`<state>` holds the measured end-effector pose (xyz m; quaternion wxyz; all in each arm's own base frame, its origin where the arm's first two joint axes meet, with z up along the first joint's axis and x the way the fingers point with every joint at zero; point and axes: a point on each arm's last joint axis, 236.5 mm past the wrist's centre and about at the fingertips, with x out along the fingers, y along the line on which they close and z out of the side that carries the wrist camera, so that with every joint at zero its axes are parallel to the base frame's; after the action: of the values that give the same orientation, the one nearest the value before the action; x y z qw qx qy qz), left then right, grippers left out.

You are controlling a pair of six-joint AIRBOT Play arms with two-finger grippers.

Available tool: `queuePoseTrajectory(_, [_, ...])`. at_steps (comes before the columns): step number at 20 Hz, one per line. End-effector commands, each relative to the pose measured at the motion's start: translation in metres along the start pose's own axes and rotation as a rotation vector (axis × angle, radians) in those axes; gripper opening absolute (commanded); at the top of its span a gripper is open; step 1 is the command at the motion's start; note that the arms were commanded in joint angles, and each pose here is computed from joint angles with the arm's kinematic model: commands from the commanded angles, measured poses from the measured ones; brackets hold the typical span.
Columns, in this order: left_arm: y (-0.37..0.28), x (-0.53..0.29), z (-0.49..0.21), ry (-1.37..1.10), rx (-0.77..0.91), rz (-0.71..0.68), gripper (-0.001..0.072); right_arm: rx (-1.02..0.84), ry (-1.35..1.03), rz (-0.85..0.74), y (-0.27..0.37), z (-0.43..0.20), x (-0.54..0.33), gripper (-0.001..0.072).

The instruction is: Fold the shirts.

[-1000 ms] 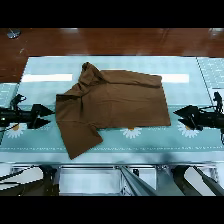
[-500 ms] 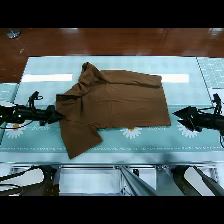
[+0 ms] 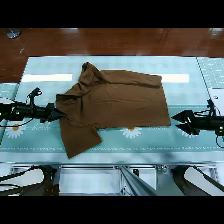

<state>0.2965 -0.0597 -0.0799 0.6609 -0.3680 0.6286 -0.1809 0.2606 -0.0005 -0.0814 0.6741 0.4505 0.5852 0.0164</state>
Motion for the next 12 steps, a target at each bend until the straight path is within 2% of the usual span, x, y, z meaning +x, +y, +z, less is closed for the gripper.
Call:
queuePoseTrajectory(1, [-0.003, 0.001, -0.001, 0.009, 0.009, -0.005, 0.0026, 0.009, 0.111, -0.017, -0.004, -0.016, 0.026, 0.0617])
queuePoseTrajectory(6, [-0.006, 0.005, -0.004, 0.020, 0.020, -0.004, 0.0026, -0.017, 0.095, -0.032, 0.018, -0.004, 0.058, 0.0610])
queuePoseTrajectory(7, [-0.007, 0.006, -0.004, 0.021, 0.023, -0.003, 0.0026, -0.044, 0.101, -0.035, 0.027, -0.002, 0.062, 0.0527])
queuePoseTrajectory(9, [-0.012, 0.006, -0.001, 0.011, 0.020, -0.021, 0.0026, -0.117, 0.112, -0.035, 0.047, 0.004, 0.066, 0.0113])
queuePoseTrajectory(10, [-0.016, 0.003, 0.003, 0.002, 0.027, -0.028, 0.0026, -0.164, 0.110, -0.028, 0.060, 0.008, 0.064, 0.0024])
queuePoseTrajectory(12, [-0.043, -0.015, 0.022, -0.047, 0.078, -0.076, 0.0025, -0.261, 0.106, 0.019, 0.101, 0.024, 0.045, 0.0024])
